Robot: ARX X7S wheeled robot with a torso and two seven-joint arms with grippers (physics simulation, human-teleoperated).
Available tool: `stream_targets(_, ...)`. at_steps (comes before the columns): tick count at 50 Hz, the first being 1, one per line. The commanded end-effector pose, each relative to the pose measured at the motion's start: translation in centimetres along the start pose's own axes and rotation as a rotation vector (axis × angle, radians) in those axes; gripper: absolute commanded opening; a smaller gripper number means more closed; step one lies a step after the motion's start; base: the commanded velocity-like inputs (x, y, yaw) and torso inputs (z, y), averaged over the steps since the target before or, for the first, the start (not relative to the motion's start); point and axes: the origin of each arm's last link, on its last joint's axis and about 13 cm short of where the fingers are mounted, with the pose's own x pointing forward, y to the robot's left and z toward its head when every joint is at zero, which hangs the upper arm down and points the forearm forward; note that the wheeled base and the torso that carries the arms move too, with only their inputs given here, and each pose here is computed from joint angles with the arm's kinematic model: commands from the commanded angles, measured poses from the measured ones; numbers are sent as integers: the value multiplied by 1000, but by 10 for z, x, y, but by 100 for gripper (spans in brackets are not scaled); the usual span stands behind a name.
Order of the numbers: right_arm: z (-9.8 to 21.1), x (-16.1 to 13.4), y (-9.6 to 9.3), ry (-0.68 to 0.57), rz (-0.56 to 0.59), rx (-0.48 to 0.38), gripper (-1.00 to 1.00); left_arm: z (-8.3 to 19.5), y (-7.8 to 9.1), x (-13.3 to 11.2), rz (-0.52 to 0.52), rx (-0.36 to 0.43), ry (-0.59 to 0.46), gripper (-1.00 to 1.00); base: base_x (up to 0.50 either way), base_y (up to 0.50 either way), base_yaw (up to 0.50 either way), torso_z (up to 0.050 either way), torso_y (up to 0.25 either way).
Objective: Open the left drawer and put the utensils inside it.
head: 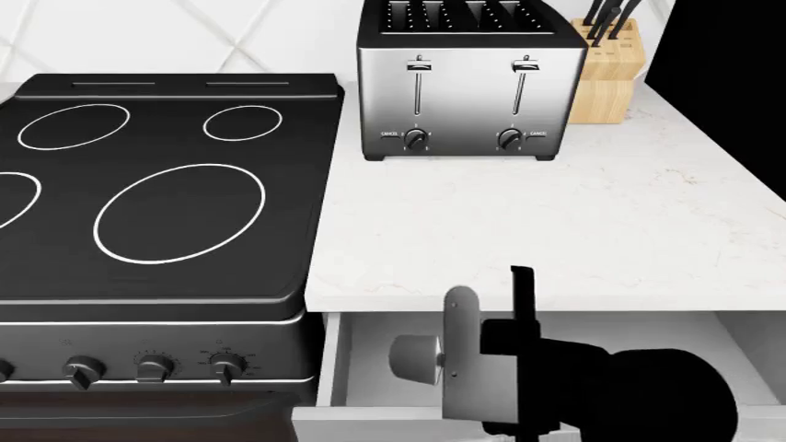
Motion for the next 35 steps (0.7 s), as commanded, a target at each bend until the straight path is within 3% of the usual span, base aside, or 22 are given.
stream_targets(1, 1, 1, -2, 7, -20, -16, 100, 0, 0, 0, 0, 1, 1, 100, 0, 0, 0, 0, 0)
stream_targets(18, 8, -11, -12, -38, -78, -13, 100, 0, 0, 0, 2, -3, 1, 100, 0, 0, 0, 0, 0)
stream_targets(35, 10, -29, -9, -74, -120, -10, 100, 1, 1, 0, 3, -7, -4, 100, 0, 0, 0, 0, 0)
